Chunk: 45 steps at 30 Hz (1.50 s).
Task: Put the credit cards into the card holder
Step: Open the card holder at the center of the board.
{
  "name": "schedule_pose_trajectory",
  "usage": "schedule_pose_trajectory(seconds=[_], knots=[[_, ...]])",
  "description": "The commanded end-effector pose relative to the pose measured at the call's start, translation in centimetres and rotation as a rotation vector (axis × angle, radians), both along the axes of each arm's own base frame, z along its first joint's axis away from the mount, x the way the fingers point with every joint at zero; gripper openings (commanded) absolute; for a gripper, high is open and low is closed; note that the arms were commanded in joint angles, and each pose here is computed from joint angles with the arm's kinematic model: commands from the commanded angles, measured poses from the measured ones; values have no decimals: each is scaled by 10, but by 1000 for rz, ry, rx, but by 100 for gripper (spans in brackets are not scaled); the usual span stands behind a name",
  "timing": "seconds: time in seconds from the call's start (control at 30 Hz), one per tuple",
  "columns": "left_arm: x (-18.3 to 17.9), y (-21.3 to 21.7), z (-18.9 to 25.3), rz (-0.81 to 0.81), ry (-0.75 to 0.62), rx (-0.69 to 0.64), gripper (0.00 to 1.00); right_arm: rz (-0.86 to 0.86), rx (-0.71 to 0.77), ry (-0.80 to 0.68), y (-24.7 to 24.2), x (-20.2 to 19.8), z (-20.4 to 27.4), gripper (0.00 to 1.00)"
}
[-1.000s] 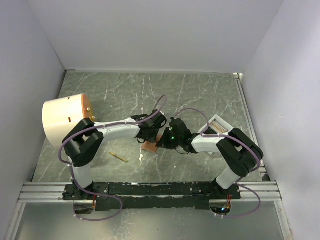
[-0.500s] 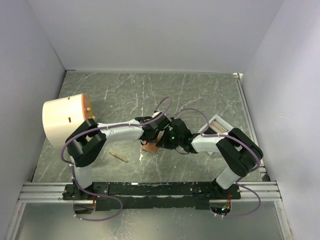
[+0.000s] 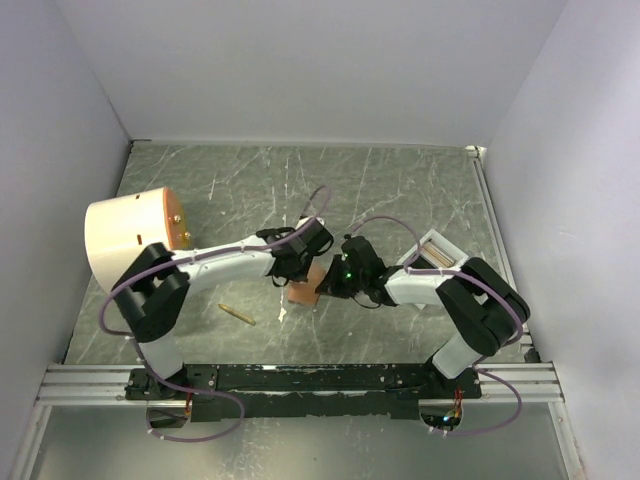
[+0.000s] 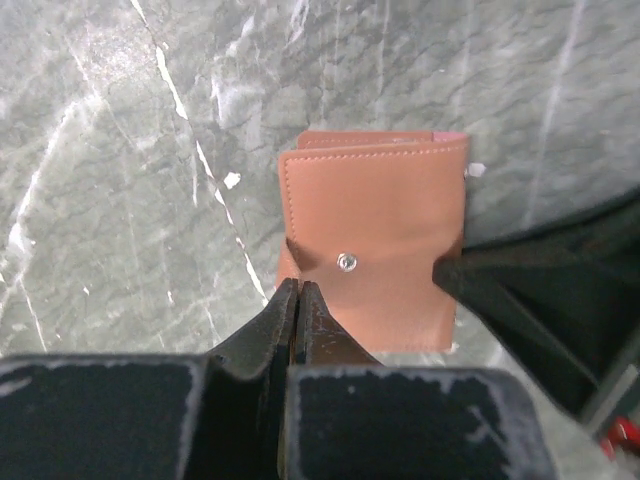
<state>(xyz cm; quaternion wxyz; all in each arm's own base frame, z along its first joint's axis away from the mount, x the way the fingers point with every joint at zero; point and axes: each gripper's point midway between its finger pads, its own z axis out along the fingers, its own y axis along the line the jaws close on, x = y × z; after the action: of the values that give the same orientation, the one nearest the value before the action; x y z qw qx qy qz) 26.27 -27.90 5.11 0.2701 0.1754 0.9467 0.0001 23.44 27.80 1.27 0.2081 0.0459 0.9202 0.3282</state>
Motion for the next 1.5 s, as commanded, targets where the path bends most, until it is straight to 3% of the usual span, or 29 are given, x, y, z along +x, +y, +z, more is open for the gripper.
schedule_pose_trajectory(seconds=[0.0, 0.17, 0.43, 0.63, 0.9, 1.47], knots=[[-12, -7, 29, 32, 45, -198, 7, -43, -195, 46, -46, -7, -25, 8], [-18, -10, 43, 71, 90, -388, 7, -37, -227, 0, -51, 2, -8, 18], [-24, -12, 60, 46, 68, -475, 7, -16, -262, -38, -56, 4, 24, 41], [-25, -17, 70, 27, 62, -518, 7, -33, -175, -69, -46, 3, 50, 51], [-32, -27, 66, 30, 101, -577, 7, 19, -130, -59, -23, -7, 52, 59], [-32, -35, 80, 14, 102, -625, 7, 130, -89, -146, -2, -19, 79, 63]])
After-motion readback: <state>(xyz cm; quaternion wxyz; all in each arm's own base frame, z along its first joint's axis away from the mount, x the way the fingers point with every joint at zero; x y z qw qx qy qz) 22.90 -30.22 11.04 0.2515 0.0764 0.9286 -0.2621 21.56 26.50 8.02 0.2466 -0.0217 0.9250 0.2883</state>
